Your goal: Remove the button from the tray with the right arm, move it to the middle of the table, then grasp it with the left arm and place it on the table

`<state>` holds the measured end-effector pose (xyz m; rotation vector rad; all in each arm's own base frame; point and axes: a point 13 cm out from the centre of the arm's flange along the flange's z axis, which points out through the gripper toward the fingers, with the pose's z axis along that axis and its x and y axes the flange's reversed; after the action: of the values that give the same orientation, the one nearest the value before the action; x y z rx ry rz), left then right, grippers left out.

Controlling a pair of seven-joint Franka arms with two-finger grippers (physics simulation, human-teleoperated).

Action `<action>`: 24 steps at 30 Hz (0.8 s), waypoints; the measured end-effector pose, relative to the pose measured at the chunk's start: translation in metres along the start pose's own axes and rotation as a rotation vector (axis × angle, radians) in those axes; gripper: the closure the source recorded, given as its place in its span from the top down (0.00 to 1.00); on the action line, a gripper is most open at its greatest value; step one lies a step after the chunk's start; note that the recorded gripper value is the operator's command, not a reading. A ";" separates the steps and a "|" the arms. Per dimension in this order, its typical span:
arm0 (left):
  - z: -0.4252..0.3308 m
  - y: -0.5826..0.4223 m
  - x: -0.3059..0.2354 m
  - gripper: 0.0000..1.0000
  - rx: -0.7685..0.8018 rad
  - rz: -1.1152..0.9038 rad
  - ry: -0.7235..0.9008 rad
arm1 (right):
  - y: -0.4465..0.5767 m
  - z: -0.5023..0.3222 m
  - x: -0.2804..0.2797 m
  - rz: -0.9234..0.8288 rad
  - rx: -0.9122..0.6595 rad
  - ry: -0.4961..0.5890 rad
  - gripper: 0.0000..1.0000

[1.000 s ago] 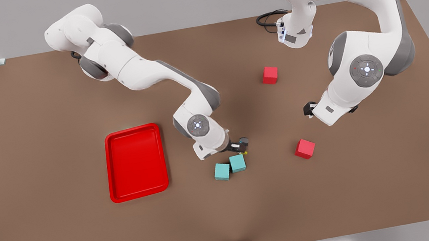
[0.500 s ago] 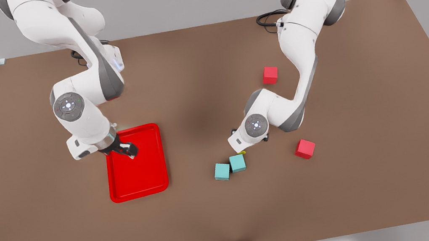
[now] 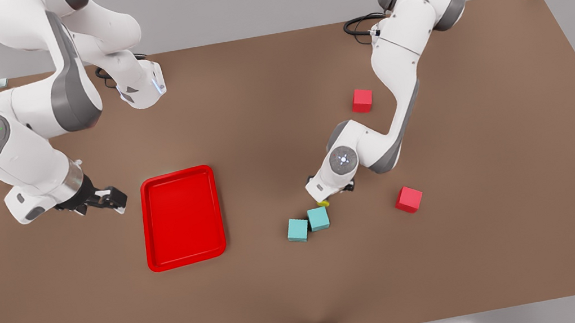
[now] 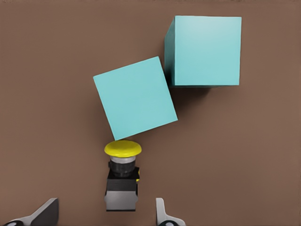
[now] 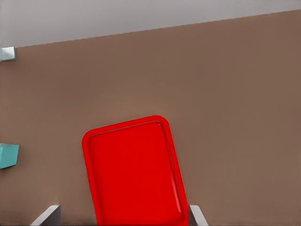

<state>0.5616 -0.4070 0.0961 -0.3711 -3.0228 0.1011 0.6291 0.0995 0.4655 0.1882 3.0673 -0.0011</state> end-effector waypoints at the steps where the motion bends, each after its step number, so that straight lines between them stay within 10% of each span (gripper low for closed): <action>1: 0.001 -0.001 -0.003 1.00 0.005 -0.001 -0.011 | 0.004 0.007 0.002 -0.022 0.004 0.017 1.00; 24: 0.046 0.004 -0.010 1.00 -0.032 0.100 -0.034 | 0.015 0.021 0.011 -0.205 -0.064 0.091 1.00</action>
<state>0.5676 -0.4084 0.0489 -0.5282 -3.0424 0.0673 0.6216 0.1158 0.4437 -0.1335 3.1559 0.0979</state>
